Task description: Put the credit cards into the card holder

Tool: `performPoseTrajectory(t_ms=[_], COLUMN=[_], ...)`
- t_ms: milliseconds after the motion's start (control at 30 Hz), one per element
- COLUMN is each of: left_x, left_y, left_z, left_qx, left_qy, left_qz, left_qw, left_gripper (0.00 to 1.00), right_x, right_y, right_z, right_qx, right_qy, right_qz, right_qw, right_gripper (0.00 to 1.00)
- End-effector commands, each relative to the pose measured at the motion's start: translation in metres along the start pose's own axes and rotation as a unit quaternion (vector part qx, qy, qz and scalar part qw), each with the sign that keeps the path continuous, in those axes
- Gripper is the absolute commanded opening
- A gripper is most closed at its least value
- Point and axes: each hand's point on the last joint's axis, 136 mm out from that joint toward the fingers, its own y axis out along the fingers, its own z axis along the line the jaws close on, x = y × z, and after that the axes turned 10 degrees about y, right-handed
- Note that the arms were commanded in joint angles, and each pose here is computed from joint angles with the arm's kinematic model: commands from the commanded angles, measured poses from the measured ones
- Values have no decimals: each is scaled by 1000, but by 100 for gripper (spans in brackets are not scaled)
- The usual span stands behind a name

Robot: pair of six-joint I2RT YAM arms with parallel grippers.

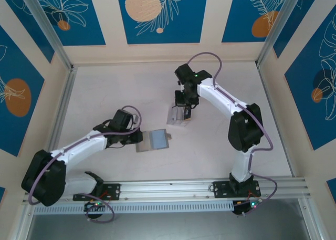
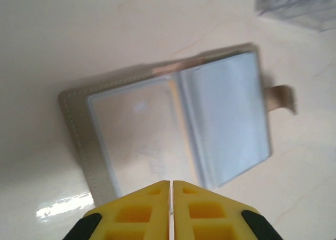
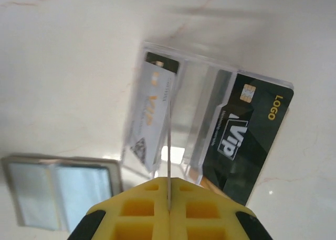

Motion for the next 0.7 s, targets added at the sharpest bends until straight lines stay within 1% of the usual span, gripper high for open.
performPoseTrajectory(t_ms=[0, 100, 233, 433, 567, 667], left_x=[-3, -7, -10, -20, -31, -39], left_y=[-6, 0, 10, 25, 32, 35], left_z=[-1, 5, 10, 21, 31, 40], left_qx=[7, 18, 26, 44, 61, 79], left_qy=[6, 5, 5, 7, 3, 1], left_qz=[14, 25, 37, 61, 76, 85], left_qw=[1000, 1000, 999, 997, 995, 993], left_gripper=[9, 8, 8, 7, 7, 7], right_x=[-21, -43, -69, -97, -110, -118], right_y=[-12, -9, 3, 17, 28, 36], right_z=[28, 60, 91, 119, 129, 136], right_qx=[34, 89, 156, 230, 260, 269], right_qy=[-44, -75, -88, -102, -107, -116], right_qz=[1, 18, 49, 65, 71, 73], right_qw=[998, 993, 983, 966, 957, 954], right_gripper=[0, 0, 0, 0, 0, 0])
